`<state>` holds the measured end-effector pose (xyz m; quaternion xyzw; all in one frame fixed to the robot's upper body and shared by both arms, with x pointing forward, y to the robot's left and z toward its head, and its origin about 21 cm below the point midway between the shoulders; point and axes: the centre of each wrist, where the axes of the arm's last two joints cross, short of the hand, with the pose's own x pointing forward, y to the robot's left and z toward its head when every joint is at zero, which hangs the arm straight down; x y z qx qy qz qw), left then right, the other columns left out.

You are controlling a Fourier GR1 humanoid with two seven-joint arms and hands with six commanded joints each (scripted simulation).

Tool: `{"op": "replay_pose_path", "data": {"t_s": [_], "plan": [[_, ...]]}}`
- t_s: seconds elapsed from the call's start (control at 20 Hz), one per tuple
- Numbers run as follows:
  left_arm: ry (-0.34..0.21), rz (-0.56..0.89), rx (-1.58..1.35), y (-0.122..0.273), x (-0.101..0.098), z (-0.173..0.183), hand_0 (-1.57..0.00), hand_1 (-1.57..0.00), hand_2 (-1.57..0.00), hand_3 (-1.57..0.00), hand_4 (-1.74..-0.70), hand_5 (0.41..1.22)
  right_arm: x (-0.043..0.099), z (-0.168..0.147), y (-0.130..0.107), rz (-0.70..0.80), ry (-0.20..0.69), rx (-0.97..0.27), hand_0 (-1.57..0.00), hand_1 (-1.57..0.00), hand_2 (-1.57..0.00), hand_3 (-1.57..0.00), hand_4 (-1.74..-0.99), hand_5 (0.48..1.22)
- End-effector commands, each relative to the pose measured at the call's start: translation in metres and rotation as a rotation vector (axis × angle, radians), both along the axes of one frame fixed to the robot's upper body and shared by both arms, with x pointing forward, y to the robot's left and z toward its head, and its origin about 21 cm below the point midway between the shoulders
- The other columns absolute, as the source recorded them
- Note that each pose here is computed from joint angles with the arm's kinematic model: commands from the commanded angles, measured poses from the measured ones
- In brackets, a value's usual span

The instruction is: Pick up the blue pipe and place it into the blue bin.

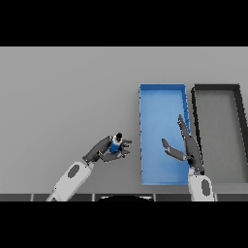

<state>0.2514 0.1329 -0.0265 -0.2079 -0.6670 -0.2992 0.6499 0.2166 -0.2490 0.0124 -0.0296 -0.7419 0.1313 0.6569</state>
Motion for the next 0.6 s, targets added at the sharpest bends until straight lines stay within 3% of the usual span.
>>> {"op": "replay_pose_path", "data": {"t_s": [0.0,0.35,0.55], "plan": [[-0.017,-0.005,-0.016,0.0,-0.003,0.001,-1.38,-1.41,-1.42,-1.34,-1.67,1.155,0.004,0.0,0.003,0.008,0.007,-0.002,0.0,0.0,0.0,0.0,-1.252,0.619],[-0.158,-0.073,-0.146,-0.02,0.0,0.043,-1.53,-1.54,-1.54,-1.44,-1.72,1.207,0.0,-0.003,-0.003,-0.005,0.012,-0.036,0.0,0.0,0.0,0.0,-1.228,0.629],[-0.164,-0.121,-0.134,-0.026,0.006,0.067,-1.55,-1.56,-1.56,-1.45,-1.72,1.215,-0.002,-0.004,0.0,0.002,-0.011,-0.03,0.0,0.0,0.0,0.0,-1.216,0.637]]}}
